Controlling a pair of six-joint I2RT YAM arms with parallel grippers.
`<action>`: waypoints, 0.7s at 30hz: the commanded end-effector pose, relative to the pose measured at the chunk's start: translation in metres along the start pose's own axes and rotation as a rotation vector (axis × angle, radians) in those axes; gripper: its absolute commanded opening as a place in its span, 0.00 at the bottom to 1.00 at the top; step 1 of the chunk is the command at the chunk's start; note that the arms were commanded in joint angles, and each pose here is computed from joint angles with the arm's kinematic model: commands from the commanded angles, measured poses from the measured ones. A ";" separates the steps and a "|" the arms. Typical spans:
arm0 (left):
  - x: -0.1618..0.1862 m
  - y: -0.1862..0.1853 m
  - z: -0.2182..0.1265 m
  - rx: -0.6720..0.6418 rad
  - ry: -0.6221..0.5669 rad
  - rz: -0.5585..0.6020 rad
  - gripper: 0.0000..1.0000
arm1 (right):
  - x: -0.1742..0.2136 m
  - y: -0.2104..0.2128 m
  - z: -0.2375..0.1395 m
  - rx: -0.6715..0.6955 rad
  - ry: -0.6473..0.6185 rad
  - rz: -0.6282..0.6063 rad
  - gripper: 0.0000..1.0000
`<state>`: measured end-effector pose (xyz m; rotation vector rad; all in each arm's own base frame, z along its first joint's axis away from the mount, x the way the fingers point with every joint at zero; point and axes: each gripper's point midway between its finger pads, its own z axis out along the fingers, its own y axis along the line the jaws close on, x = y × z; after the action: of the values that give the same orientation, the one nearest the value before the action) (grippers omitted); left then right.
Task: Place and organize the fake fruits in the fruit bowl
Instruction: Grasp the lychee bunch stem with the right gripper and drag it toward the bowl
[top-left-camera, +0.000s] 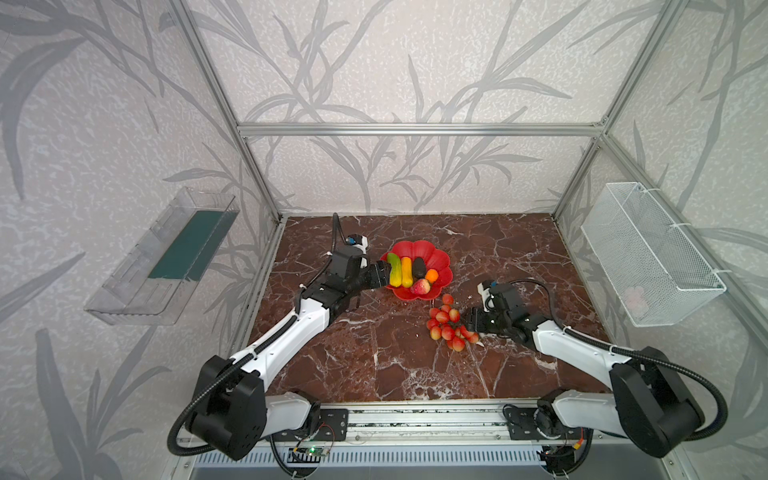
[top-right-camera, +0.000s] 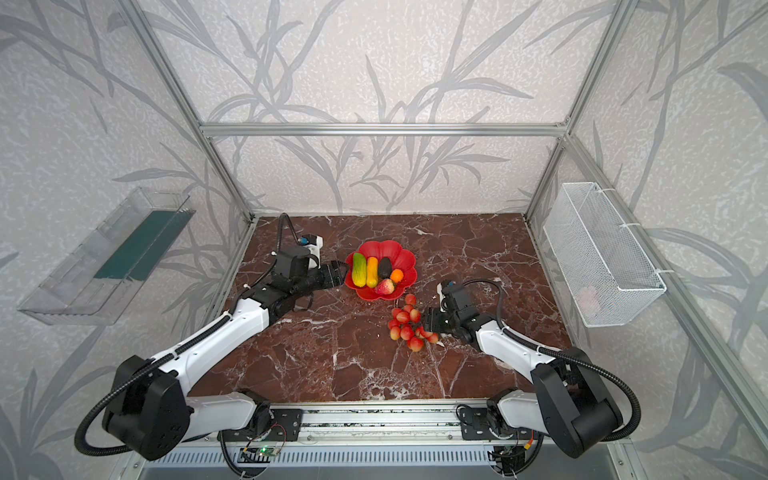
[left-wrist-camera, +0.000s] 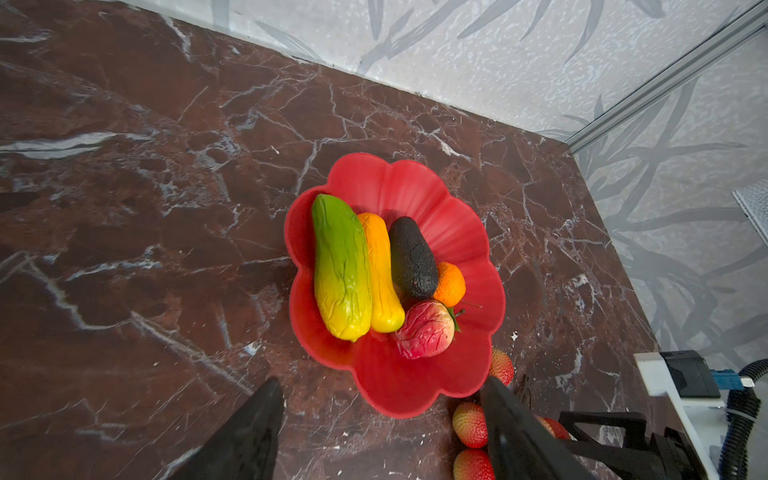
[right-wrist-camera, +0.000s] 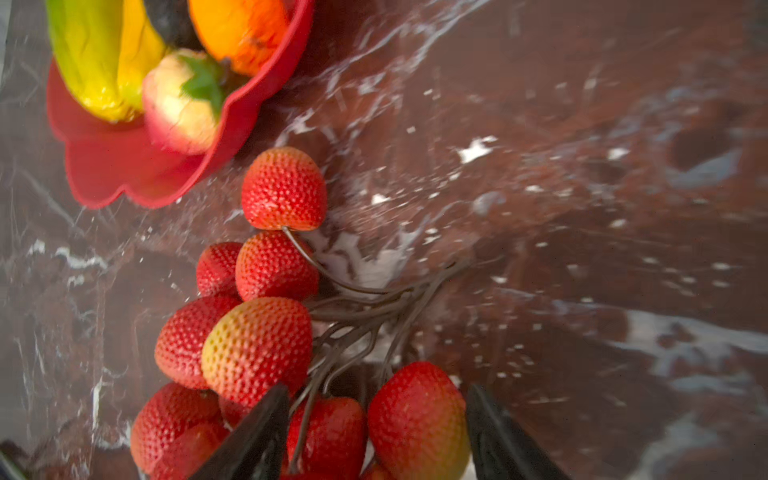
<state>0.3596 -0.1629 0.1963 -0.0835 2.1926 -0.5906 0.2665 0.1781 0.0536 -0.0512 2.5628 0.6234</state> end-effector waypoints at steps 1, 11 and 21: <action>-0.011 0.003 -0.019 -0.019 -0.059 0.000 0.77 | -0.003 0.026 0.003 -0.019 -0.023 -0.044 0.67; 0.000 0.012 -0.037 -0.044 -0.067 -0.003 0.77 | -0.010 0.048 -0.019 -0.045 -0.106 -0.051 0.67; 0.013 0.022 -0.048 -0.064 -0.060 -0.021 0.77 | -0.006 0.071 -0.034 -0.123 -0.072 -0.133 0.64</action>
<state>0.3237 -0.1370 0.2118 -0.1206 2.1352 -0.5510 0.2508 0.2172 0.1051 -0.1623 2.4161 0.6942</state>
